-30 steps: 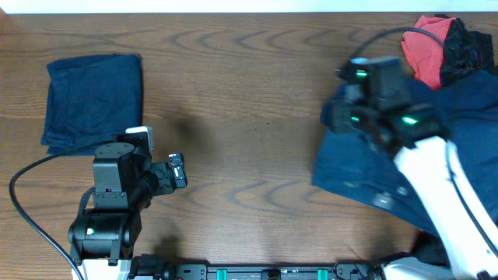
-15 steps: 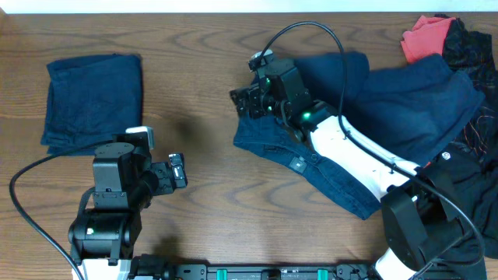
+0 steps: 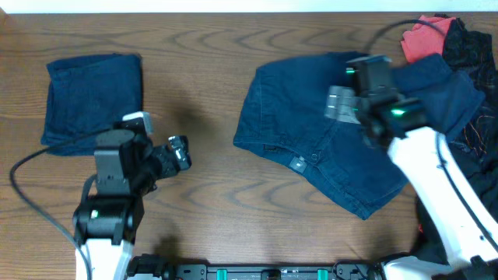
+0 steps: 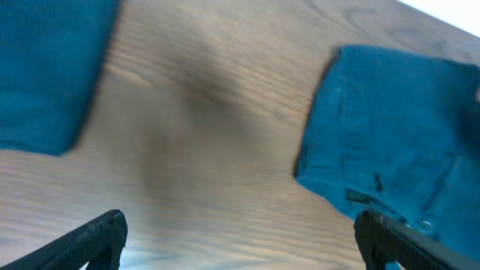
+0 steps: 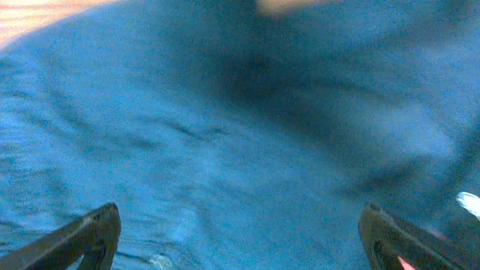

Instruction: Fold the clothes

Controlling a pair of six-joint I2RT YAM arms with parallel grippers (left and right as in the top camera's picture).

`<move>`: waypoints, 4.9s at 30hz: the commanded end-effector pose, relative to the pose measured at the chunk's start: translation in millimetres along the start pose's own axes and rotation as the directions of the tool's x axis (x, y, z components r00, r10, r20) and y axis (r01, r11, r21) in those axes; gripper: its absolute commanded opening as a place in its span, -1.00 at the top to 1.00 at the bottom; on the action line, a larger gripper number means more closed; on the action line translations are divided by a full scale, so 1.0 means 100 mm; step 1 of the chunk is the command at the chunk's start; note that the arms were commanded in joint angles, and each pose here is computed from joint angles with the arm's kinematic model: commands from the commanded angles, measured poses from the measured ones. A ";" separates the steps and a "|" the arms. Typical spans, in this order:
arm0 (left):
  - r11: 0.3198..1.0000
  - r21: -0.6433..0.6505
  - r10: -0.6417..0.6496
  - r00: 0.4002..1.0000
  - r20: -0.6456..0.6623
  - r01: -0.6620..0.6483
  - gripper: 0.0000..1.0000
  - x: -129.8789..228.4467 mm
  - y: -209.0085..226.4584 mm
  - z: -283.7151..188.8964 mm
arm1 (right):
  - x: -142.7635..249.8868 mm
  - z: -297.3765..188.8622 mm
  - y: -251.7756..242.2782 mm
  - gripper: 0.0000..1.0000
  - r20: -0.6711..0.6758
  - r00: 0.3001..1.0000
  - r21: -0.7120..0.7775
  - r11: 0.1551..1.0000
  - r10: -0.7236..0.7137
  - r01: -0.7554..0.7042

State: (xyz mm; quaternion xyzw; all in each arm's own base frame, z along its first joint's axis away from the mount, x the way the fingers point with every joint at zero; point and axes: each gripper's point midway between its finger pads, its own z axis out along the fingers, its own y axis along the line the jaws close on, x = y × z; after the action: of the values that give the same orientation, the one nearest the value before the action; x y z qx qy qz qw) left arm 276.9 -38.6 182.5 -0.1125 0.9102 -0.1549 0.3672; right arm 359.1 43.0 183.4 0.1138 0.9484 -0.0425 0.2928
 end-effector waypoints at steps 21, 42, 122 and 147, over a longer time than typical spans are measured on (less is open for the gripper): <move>0.964 0.099 -0.167 0.851 -0.498 0.247 -0.96 1.21 -0.67 1.85 | 0.33 -0.06 -1.04 -0.98 -0.163 0.963 0.233 0.957 0.215 -0.174; 0.968 0.038 -0.213 0.889 -0.405 0.249 0.88 0.77 -0.21 1.81 | 0.36 -0.08 -1.15 -0.98 -0.172 0.958 0.264 0.947 0.231 -0.181; 0.732 -0.487 -0.679 0.569 -0.464 0.476 0.88 1.96 0.65 0.68 | 1.61 0.78 -0.13 -0.99 -0.436 0.888 -0.343 0.885 0.146 -0.314; 0.770 -0.428 -0.636 0.620 -0.459 0.472 0.88 1.85 0.56 0.44 | 1.80 0.92 0.17 -0.28 -0.423 0.864 -0.321 0.846 0.274 -0.425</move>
State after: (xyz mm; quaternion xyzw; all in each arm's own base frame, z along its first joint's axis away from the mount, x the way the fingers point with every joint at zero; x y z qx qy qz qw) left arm 177.2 -56.4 16.1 -0.3968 0.9015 -0.1720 -0.0178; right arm 272.3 77.9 10.4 0.2095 0.9378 0.2381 0.1411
